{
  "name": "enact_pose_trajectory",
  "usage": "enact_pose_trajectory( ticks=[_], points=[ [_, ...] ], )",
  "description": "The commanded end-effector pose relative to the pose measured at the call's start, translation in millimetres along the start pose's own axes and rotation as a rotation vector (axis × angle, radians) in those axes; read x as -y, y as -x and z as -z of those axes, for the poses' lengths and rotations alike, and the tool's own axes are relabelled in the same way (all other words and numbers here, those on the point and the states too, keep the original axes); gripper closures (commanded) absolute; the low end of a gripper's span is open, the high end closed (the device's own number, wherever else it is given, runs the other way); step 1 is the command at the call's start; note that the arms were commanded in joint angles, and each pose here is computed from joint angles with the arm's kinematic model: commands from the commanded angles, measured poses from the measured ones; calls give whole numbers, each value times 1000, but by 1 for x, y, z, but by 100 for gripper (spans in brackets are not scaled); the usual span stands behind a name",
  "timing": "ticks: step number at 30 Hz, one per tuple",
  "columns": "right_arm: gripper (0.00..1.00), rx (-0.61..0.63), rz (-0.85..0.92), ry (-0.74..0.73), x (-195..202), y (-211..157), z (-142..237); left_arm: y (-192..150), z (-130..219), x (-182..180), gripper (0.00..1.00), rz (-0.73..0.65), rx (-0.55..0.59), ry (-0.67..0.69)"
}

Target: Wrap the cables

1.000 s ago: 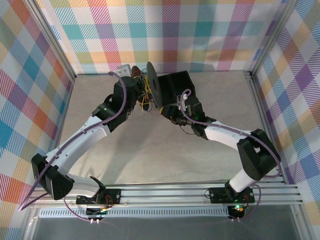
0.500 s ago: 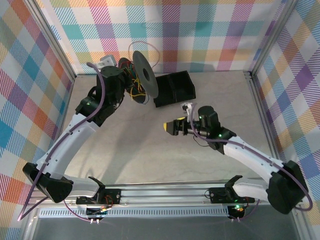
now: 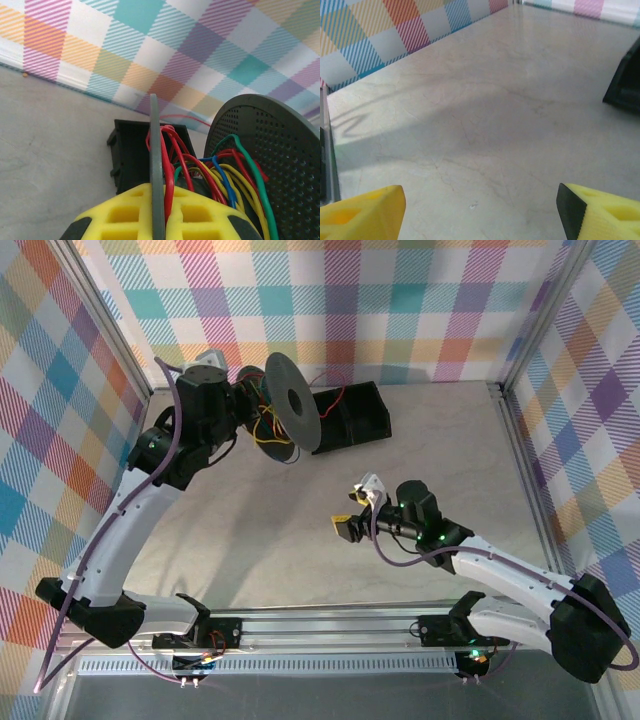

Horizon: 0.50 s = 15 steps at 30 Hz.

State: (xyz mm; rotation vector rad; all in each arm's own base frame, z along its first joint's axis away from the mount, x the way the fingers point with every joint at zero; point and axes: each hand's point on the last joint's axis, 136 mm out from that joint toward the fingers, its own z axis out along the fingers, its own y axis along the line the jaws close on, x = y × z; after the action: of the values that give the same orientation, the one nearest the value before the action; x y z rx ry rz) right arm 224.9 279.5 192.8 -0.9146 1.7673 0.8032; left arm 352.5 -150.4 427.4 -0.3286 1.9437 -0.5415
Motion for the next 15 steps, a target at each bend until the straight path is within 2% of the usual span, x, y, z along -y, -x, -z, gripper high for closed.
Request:
enact_pose_trajectory(
  ticks=[1, 5, 8, 15],
  points=[
    [21, 101, 206, -55, 4, 35, 2, 31, 38, 30, 100, 16, 37, -155],
    [21, 144, 335, -100, 8, 42, 5, 19, 39, 36, 100, 5, -82, -212],
    [20, 158, 421, -148, 15, 44, 3, 14, 31, 42, 100, 54, -188, -279],
    [22, 174, 559, -318, 44, 47, -5, -1, 0, 47, 100, 291, -444, -425]
  ],
)
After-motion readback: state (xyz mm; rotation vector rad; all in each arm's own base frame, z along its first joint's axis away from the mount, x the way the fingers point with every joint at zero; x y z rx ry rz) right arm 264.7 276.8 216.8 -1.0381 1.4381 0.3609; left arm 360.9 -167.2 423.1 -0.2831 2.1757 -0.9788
